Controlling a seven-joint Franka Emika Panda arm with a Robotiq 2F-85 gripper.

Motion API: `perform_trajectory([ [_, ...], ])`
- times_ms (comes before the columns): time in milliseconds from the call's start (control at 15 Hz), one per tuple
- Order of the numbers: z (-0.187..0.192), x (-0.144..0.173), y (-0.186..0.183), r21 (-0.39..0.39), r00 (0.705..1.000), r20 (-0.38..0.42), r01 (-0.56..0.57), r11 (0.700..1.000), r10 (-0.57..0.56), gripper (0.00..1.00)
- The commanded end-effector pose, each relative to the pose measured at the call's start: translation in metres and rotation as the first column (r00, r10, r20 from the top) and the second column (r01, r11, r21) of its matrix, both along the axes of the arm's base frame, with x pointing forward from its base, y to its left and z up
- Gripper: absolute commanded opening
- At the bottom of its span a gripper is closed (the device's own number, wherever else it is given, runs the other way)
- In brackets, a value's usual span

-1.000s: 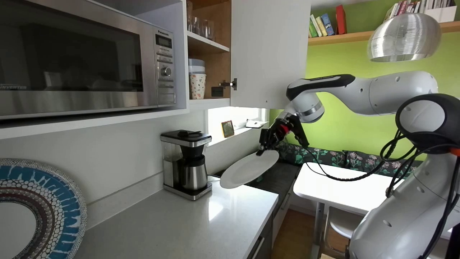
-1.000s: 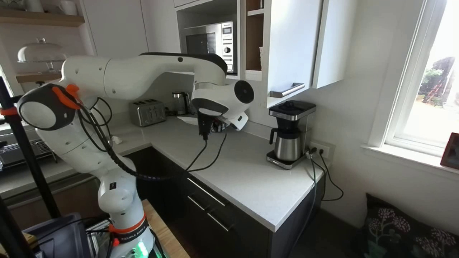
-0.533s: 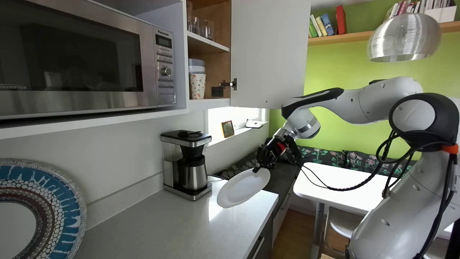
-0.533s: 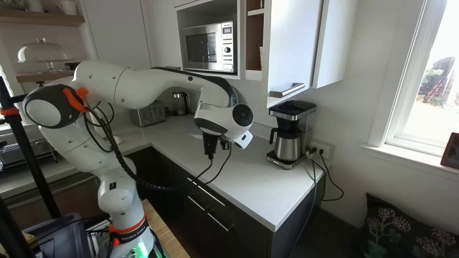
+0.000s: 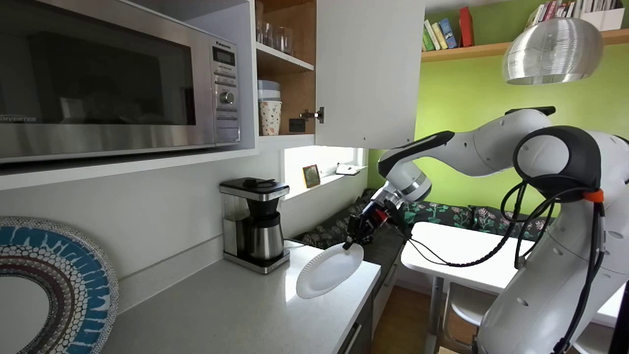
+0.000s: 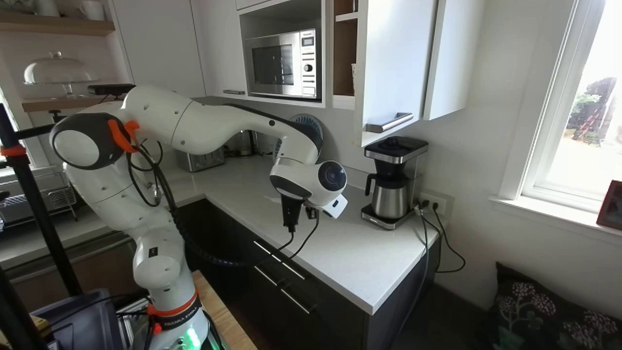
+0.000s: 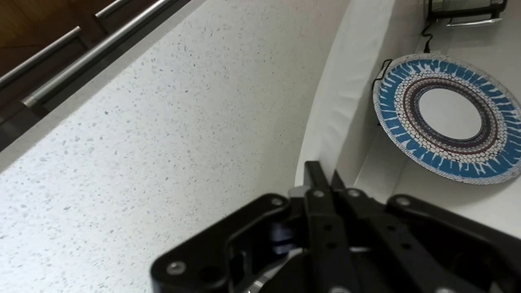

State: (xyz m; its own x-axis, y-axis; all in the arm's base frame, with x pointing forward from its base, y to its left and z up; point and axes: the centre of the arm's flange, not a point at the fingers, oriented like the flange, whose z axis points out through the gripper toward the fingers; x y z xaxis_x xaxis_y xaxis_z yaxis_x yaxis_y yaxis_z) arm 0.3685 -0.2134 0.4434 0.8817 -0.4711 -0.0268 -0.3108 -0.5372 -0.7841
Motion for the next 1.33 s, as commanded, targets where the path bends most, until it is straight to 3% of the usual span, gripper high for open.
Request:
perform_trajectory([
  [0,-0.001,0.0,0.0,0.002,1.0,-0.002,0.001,1.0,-0.001,0.01],
  [200,-0.001,0.0,0.0,0.003,1.0,-0.002,0.001,1.0,-0.001,0.0],
  [333,-0.023,0.01,-0.006,-0.033,0.998,-0.036,0.042,0.999,-0.043,0.0],
  [467,-0.038,0.017,-0.012,-0.078,0.997,-0.029,0.071,0.994,-0.073,0.0],
  [867,-0.084,0.032,-0.009,-0.098,0.998,0.043,0.059,0.993,-0.055,0.0],
  [1067,-0.102,0.034,-0.009,-0.111,0.998,0.04,0.052,0.992,-0.048,0.0],
  [1133,-0.105,0.034,-0.01,-0.118,0.998,0.041,0.056,0.991,-0.052,0.26],
  [1267,-0.103,0.031,-0.014,-0.14,0.997,0.039,0.066,0.988,-0.061,0.34],
])
